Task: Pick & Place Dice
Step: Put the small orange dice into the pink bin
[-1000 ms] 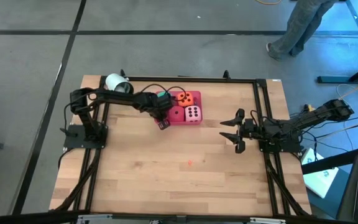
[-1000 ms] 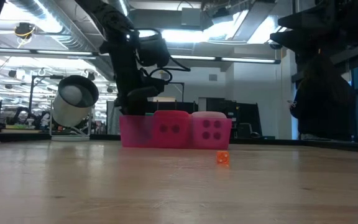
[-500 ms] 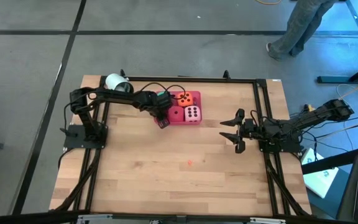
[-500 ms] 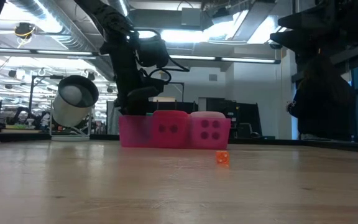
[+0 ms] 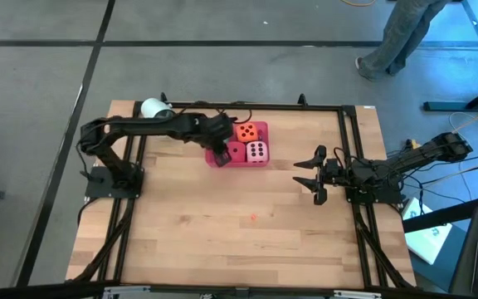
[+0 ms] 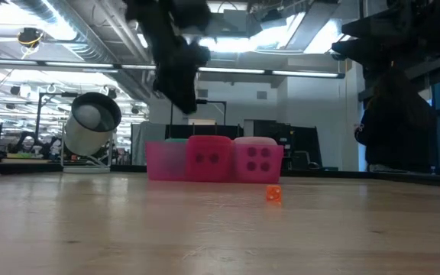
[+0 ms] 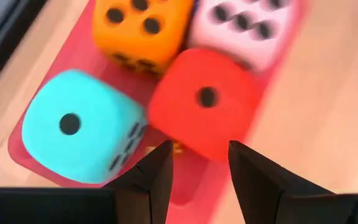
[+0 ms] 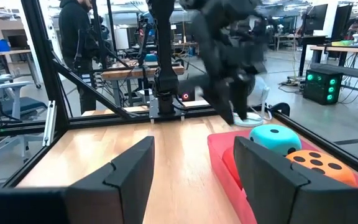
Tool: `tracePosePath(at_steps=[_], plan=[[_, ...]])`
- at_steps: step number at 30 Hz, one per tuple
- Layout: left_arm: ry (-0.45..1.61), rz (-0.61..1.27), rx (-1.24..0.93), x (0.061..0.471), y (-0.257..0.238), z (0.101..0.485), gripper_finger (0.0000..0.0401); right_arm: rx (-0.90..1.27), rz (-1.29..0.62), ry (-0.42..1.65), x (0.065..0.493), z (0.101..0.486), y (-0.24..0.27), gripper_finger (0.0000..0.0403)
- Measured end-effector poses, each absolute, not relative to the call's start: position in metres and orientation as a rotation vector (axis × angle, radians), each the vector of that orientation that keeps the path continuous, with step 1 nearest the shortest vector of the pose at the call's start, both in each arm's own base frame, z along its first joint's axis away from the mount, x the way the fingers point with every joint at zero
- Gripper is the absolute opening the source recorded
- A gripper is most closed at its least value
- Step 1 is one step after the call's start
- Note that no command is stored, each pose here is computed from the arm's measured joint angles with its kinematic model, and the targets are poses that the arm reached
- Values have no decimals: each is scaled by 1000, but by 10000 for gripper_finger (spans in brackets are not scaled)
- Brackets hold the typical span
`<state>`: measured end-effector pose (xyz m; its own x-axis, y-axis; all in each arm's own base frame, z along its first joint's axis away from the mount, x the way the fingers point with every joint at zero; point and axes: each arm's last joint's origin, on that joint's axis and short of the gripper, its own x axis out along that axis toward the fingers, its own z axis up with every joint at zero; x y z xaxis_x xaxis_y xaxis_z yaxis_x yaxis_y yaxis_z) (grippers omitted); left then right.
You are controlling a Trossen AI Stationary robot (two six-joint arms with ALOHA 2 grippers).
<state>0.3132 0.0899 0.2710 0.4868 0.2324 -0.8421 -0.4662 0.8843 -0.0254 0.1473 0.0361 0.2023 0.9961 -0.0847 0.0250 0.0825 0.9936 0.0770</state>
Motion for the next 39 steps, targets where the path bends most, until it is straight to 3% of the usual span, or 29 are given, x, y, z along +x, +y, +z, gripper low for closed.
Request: tracePosePath(at_steps=[6, 12, 18, 28, 34, 39], plan=[[838, 396, -167, 295, 46, 313, 150, 71, -99, -29, 147, 202, 36, 219], [685, 509, 5, 271, -2, 337, 148, 83, -176, -47, 147, 204, 33, 219], [672, 525, 1, 255, -32, 319, 150, 117, -191, -122, 146, 212, 33, 219], [753, 464, -29, 263, -46, 276, 146, 138, -184, -124, 146, 212, 33, 219], [641, 465, -28, 285, -48, 260, 145, 199, -167, -139, 146, 213, 33, 219], [443, 387, 28, 294, -58, 272, 143, 166, -110, -200, 145, 220, 35, 219]])
